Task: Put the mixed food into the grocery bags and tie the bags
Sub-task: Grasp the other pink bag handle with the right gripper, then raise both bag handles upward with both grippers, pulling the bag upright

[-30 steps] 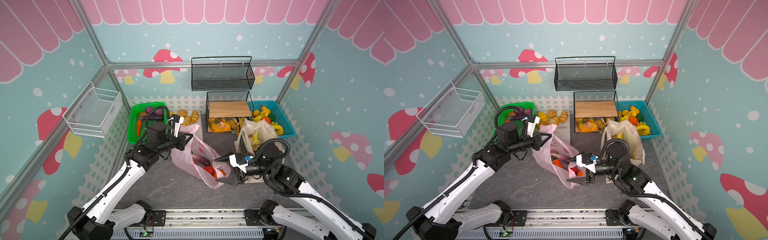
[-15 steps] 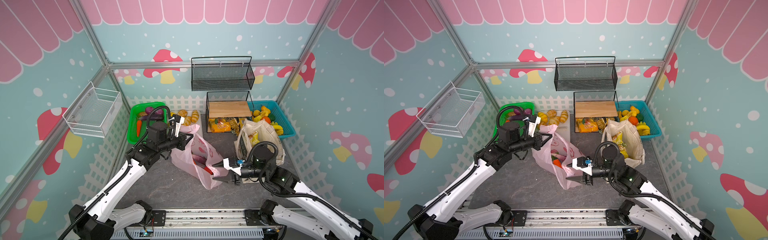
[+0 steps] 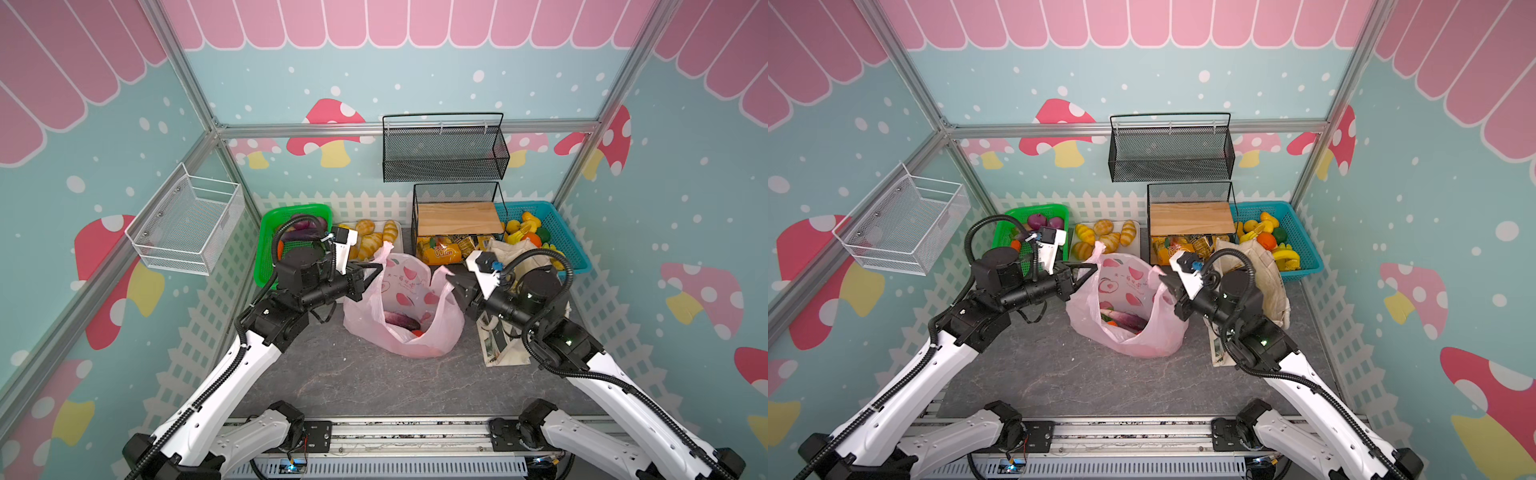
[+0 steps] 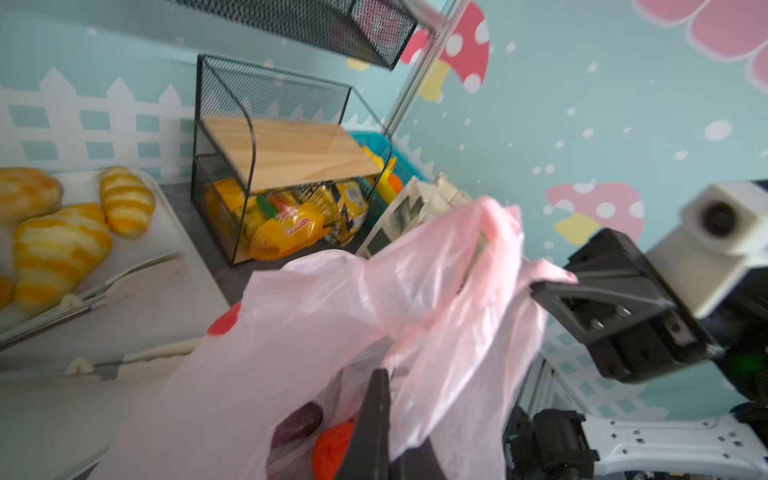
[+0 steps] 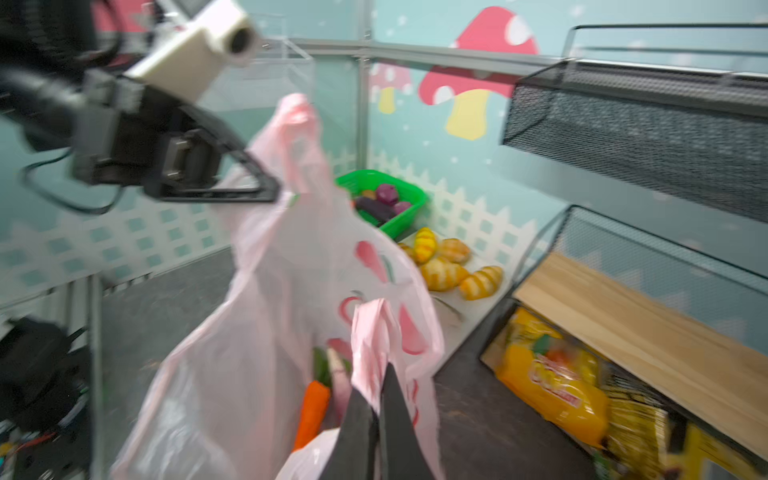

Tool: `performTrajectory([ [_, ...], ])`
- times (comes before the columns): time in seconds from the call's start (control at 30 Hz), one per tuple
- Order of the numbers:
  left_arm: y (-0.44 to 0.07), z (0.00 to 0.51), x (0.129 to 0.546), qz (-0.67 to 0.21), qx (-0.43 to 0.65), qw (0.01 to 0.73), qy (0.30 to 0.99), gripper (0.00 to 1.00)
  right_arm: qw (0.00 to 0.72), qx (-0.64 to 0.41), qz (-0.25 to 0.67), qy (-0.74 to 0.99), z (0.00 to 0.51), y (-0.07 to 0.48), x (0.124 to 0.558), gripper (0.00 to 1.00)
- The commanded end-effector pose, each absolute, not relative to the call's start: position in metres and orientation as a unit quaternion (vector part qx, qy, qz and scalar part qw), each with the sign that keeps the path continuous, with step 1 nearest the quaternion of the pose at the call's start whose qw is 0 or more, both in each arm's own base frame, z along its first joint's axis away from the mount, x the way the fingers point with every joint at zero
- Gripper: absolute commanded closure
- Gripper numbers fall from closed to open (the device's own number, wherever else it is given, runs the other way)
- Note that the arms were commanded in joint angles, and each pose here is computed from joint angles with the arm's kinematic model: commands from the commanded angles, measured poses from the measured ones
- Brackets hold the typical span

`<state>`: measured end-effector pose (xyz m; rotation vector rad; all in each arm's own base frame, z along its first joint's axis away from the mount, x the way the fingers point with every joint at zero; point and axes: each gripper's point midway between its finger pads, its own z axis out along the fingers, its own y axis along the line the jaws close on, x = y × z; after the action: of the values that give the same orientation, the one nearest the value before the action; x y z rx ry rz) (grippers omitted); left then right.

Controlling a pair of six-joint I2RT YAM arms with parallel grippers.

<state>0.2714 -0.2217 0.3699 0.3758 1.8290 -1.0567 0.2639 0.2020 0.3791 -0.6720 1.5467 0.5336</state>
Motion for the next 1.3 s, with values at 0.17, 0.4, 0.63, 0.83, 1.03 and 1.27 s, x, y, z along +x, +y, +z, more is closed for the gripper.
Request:
performTrajectory([
  [0.17,-0.219,0.384,0.264,-0.478,0.134,0.509,0.703,1.00,0.658,-0.213,0.151,0.706,0.406,0.163,0.293,1.00],
  [0.4,-0.219,0.359,0.274,-0.468,0.125,0.517,0.706,0.99,0.655,-0.196,0.117,0.721,0.391,0.152,0.300,1.00],
  [0.63,-0.209,0.359,0.273,-0.424,0.136,0.533,0.719,0.73,0.653,-0.207,0.124,0.718,0.388,0.157,0.300,1.00],
  [0.83,-0.195,0.375,0.263,-0.366,0.167,0.543,0.737,0.45,0.652,-0.219,0.129,0.715,0.385,0.163,0.302,1.00],
  [1.03,-0.195,0.393,0.256,-0.331,0.219,0.546,0.738,0.25,0.649,-0.225,0.129,0.715,0.381,0.165,0.304,1.00],
  [1.27,-0.221,0.399,0.267,-0.309,0.273,0.501,0.761,0.14,0.651,-0.227,0.133,0.712,0.379,0.167,0.304,1.00],
])
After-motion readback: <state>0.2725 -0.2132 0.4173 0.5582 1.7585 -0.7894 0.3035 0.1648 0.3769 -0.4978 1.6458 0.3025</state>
